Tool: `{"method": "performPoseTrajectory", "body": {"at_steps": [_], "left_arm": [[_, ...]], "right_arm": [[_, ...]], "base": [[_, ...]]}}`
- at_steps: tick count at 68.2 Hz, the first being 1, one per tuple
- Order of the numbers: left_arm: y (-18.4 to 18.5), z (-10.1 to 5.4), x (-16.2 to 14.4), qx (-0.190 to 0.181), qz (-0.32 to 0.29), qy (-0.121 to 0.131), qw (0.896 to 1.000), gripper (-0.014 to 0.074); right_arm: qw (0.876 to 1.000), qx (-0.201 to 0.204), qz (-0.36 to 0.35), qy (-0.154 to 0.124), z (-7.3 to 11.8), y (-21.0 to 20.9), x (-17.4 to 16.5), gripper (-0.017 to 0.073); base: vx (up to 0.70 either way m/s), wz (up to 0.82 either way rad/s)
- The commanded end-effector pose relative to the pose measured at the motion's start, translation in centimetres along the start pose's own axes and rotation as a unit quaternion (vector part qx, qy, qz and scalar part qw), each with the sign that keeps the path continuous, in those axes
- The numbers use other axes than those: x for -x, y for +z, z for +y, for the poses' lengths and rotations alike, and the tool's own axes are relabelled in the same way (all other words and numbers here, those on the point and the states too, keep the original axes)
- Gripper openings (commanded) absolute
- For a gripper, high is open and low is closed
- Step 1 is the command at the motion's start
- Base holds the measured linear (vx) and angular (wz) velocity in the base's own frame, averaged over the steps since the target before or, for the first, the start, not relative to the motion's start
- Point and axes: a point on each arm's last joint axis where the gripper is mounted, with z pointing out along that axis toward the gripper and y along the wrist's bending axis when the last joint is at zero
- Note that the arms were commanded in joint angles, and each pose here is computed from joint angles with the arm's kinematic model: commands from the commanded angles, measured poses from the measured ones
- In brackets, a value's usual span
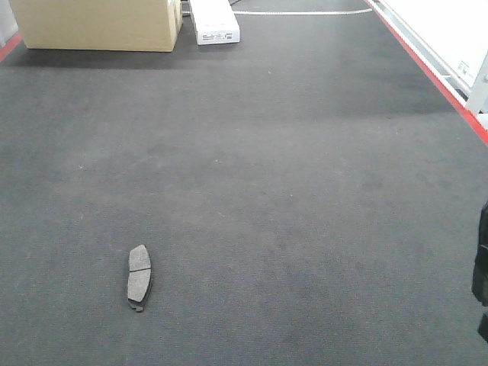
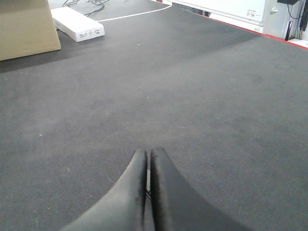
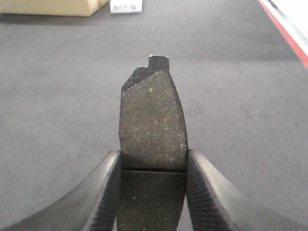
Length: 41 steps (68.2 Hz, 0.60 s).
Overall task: Move and align brake pads A on conveyor
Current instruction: 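Lower the right gripper with its brake pad beside the first pad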
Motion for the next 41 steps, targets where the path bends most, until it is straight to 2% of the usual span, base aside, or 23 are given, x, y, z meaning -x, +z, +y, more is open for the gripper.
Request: {"method": "performPoseTrajectory", "body": {"at_steps": [1,15,23,32,41], "left_arm": [[-0.2,0.1,1.3,0.007,-0.040,-0.009,0.999,-0.0007],[-0.2,0.1,1.3,0.007,-0.040,-0.009,0.999,-0.0007],[-0.2,0.1,1.3,0.007,-0.040,-0.009,0.999,-0.0007],[-0.2,0.1,1.3,0.007,-0.040,-0.009,0.999,-0.0007],[-0.2,0.1,1.3,0.007,-0.040,-0.009,0.999,-0.0007]], "right_arm": [[1.000,0.000,-0.019,-0.001,0.0,0.9,2.2,-0.0003],[0.995,0.001,0.097,0.010,0.1,5.9,3.9,0.0001],[0.988,0.012,0.147,0.054,0.5,9.3,4.5,0.0009],[0.972,0.025,0.201,0.118,1.0,12.9,4.4,0.0022],[0.959,0.049,0.253,0.121,1.5,15.7,3.6,0.0037]], "base": [[0.00,0.00],[0.00,0.00],[0.00,0.00],[0.00,0.00],[0.00,0.00]]}}
